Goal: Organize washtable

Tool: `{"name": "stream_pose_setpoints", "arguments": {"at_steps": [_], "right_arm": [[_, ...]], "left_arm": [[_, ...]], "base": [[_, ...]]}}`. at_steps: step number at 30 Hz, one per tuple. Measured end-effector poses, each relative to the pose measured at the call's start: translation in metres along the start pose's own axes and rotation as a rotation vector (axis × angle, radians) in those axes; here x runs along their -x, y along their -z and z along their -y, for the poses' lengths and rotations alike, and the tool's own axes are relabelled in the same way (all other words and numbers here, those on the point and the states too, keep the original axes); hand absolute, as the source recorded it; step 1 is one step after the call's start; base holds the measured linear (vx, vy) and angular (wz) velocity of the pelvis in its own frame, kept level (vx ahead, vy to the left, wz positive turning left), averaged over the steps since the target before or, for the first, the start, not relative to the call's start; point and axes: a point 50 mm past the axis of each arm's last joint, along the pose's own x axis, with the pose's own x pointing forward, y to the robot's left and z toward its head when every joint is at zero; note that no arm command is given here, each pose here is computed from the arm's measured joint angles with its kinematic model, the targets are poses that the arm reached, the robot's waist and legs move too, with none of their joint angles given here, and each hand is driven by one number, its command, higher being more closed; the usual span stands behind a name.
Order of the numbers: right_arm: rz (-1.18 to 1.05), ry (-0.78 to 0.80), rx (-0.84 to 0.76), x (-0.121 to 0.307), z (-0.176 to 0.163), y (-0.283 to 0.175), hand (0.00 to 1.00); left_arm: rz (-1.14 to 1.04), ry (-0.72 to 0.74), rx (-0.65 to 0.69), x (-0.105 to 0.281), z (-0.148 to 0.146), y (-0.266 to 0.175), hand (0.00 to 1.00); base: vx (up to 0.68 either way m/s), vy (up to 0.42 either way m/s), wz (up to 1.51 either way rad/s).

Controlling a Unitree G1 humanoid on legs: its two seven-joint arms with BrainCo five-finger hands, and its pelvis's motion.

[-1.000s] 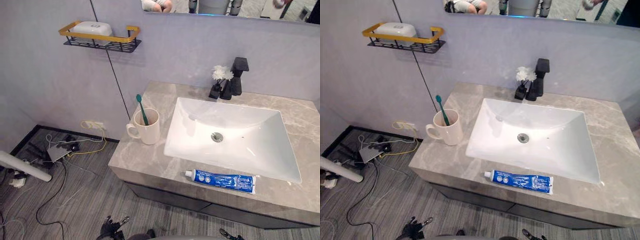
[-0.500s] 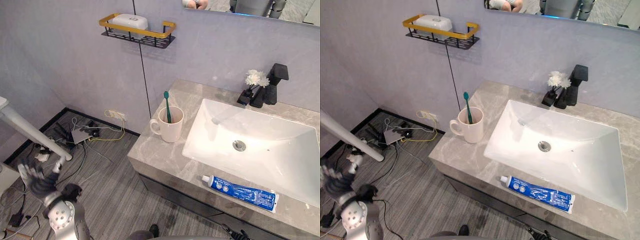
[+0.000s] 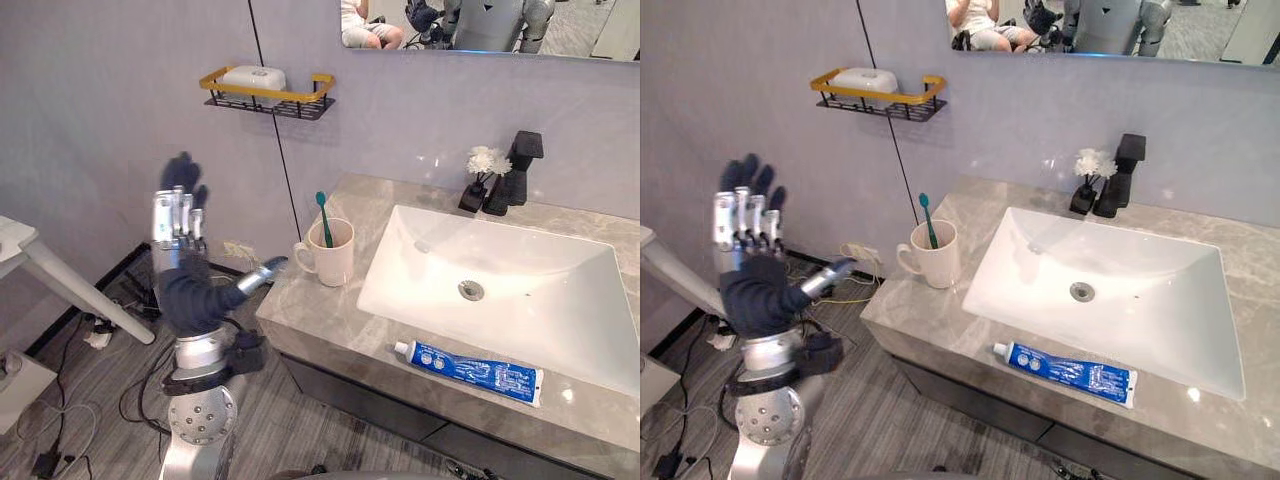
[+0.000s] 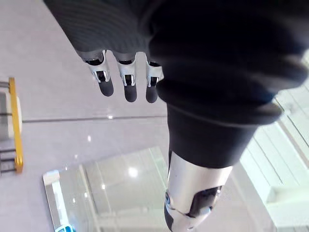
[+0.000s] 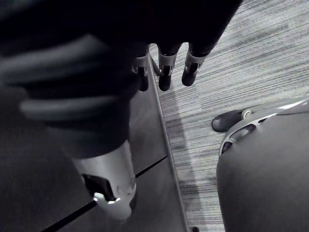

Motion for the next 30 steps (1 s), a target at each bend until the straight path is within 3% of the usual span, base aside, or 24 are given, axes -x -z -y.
{"name": "stream_pose_setpoints", "arguments": {"at_steps": [7,11,18,30], "right_arm": [[-0.011,-0.006,0.048,0.001,0.002,0.005,0.00],[-0.008,-0.012,0.061,0.001,0.000,0.003,0.00],[0.000,-0.018,0.069,-0.001,-0.001,-0.004,0.00],[0.039,-0.007,0.055,-0.004,0.002,-0.017,0.00]], "left_arm": [[0.016,0.328,0.045,0.000,0.040,0.010,0.00],[-0.058,0.539,-0.022,0.011,0.059,0.032,0.00],[-0.207,0.758,-0.114,0.034,0.077,0.072,0.00],[-0.316,0.937,-0.299,0.059,0.093,0.113,0.00]], "base": [[-0.02,-0.001,-0.08],[-0.01,0.000,-0.01],[0.00,0.000,0.00],[0.00,-0.004,-0.01]]}}
